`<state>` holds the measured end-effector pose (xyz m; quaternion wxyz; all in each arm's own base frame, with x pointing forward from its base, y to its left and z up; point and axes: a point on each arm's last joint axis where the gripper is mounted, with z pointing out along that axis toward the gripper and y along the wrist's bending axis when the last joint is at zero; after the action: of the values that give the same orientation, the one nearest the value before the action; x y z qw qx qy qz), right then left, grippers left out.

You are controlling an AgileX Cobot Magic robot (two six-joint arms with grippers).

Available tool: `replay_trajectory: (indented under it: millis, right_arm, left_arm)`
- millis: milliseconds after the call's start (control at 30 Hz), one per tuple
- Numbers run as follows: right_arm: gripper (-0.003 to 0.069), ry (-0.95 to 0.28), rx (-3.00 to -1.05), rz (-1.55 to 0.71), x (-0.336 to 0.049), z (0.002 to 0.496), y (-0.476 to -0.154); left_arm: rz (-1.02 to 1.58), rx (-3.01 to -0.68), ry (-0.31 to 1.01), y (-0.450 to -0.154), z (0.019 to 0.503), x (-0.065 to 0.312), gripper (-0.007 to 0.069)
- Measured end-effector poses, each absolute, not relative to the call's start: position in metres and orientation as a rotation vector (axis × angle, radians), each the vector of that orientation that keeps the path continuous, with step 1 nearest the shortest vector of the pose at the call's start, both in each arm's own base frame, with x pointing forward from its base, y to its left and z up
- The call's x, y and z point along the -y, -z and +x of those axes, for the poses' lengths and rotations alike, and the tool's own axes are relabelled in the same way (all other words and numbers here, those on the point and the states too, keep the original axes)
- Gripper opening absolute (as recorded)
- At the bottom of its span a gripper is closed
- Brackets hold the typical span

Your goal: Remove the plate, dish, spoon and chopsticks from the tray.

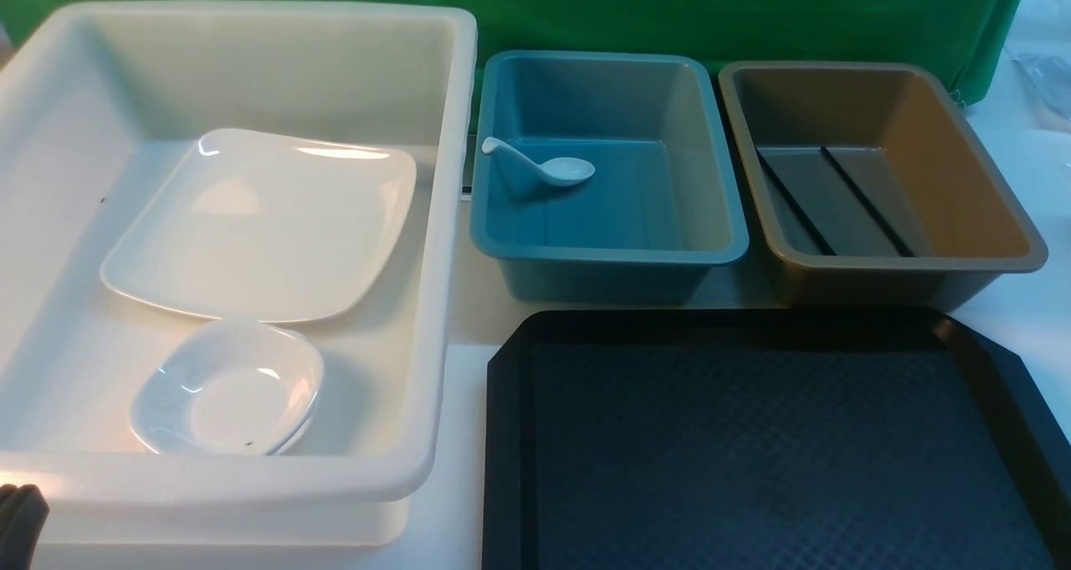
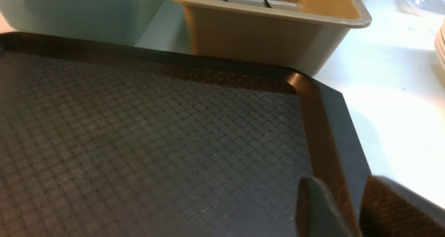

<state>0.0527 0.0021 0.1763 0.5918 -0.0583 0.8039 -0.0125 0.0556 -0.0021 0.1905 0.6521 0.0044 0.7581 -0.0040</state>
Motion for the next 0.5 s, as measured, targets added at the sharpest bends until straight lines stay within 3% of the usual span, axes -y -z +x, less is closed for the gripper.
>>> replay_trajectory:
  millis: [500]
  right_arm:
    - [0.024, 0.029, -1.87, -0.136, -0.0021, 0.0527, -0.1763]
  left_arm:
    - [-0.015, -1.724, -0.003, -0.1902, 0.0555, 0.0, 0.0017]
